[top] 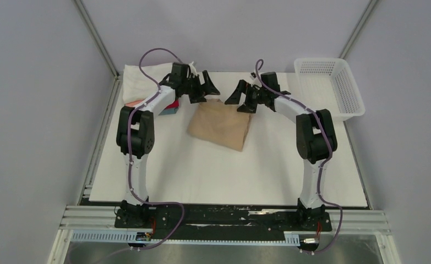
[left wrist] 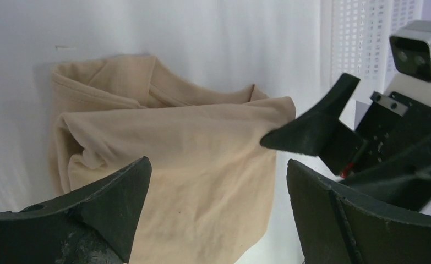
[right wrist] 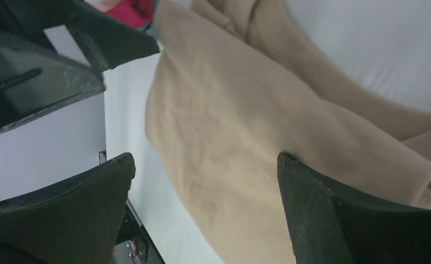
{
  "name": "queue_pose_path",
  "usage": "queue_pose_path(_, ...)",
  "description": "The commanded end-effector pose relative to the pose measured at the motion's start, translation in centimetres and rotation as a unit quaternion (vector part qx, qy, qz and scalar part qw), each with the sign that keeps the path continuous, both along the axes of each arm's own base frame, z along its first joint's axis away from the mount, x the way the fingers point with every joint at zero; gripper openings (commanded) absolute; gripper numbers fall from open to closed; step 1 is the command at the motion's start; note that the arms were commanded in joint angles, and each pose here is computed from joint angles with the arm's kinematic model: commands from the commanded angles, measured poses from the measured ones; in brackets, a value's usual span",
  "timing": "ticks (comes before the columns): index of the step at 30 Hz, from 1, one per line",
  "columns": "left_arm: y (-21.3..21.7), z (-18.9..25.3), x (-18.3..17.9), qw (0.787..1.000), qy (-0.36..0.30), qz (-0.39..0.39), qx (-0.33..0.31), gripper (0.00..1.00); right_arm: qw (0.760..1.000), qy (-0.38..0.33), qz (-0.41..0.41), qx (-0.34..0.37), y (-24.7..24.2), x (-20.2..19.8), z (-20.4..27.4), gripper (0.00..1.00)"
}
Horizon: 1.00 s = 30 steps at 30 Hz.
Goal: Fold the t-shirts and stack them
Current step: Smooth out wrinkles on the folded tshirt
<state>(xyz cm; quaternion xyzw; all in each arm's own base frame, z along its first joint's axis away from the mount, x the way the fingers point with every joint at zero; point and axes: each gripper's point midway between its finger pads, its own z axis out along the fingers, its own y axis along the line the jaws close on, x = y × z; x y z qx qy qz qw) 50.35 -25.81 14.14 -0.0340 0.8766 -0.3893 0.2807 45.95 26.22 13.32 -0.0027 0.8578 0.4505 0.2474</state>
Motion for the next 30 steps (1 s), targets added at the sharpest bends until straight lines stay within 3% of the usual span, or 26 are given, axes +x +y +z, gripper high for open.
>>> queue_pose_path(1,-1.2,-0.9,0.3,0.999,0.012,-0.033,-0.025,1.0,0.998,0.025,-0.053,0.006,-2.5,4.0,-3.2,1.0)
queue_pose_path(5,-1.7,-2.5,2.6,0.999,0.01,-0.024,-0.029,1.0,0.994,0.05,-0.094,-0.029,-4.4,5.4,-7.3,1.0)
queue_pose_path(12,-2.2,-8.2,4.1,0.997,0.071,-0.01,-0.028,1.0,0.984,0.106,-0.119,-0.084,-7.1,3.8,-13.0,1.0)
queue_pose_path(20,0.5,-11.5,0.4,0.989,0.136,0.037,0.034,1.0,0.975,0.123,-0.144,-0.117,-9.9,3.8,-14.8,1.0)
queue_pose_path(23,1.3,-9.2,-0.3,0.992,0.106,0.038,0.05,1.0,0.974,0.101,-0.139,-0.149,-10.9,3.9,-13.6,1.0)
queue_pose_path(30,1.7,4.1,-1.3,0.997,-0.037,0.026,0.066,1.0,0.965,-0.022,-0.183,-0.189,-13.5,3.8,-1.9,1.0)
